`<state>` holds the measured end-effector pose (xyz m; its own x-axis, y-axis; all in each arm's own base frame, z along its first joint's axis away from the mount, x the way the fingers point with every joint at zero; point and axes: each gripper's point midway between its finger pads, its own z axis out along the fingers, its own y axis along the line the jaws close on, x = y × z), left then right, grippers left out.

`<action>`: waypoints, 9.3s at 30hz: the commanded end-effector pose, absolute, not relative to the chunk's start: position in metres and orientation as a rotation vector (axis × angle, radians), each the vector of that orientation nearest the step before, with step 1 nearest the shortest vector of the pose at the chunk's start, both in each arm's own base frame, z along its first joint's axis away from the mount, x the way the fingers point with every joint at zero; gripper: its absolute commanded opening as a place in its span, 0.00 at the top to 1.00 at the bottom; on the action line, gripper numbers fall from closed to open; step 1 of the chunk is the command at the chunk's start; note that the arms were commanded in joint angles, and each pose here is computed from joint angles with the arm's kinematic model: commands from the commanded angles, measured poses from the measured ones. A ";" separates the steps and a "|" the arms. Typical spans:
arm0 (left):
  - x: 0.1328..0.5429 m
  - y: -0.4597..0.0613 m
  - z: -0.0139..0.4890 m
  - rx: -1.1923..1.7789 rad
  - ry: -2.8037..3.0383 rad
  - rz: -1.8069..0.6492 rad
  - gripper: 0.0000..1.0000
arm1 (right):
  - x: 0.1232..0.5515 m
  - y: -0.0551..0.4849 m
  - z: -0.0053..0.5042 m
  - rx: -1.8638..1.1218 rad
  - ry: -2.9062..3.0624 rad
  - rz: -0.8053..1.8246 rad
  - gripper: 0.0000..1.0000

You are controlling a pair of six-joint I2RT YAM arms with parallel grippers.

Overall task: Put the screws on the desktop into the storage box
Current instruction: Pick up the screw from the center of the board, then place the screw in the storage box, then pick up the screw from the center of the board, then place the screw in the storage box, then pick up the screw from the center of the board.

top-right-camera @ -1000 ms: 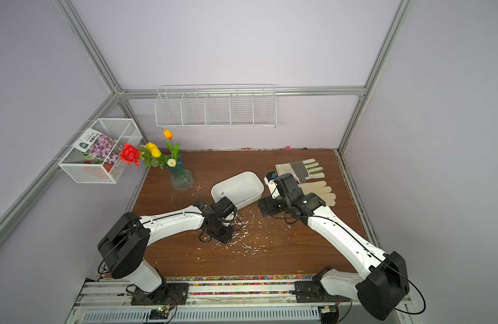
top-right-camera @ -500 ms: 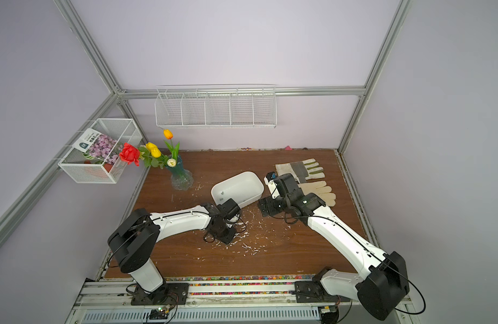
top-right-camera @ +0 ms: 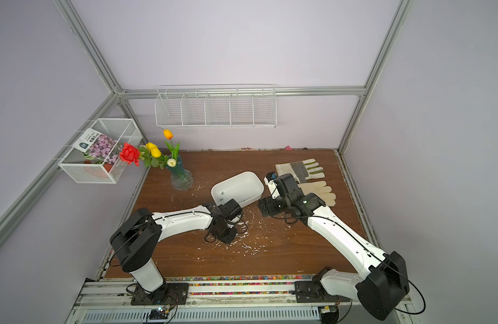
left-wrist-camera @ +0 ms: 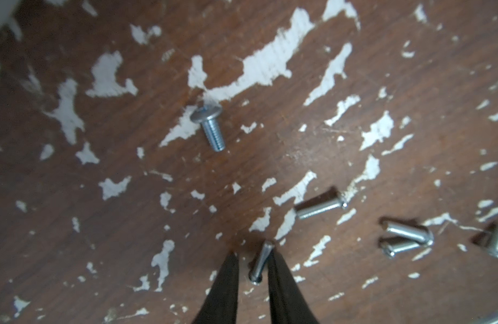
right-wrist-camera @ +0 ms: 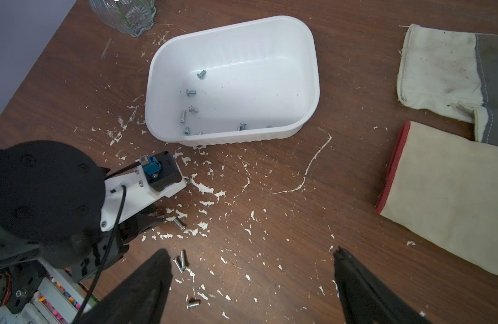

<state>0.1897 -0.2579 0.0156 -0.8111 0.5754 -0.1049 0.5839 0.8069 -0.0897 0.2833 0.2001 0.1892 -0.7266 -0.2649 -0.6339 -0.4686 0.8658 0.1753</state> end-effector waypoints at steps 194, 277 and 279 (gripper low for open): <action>0.213 -0.236 0.154 0.702 2.525 -0.813 0.03 | 0.344 0.302 0.125 -0.771 2.604 0.269 0.93; 0.201 -0.299 0.009 1.196 2.742 -0.197 0.68 | 0.266 0.181 0.150 -0.471 2.482 0.348 0.06; 0.200 -0.297 0.008 1.201 2.744 -0.186 0.70 | 0.266 0.181 0.149 -0.471 2.483 0.346 0.06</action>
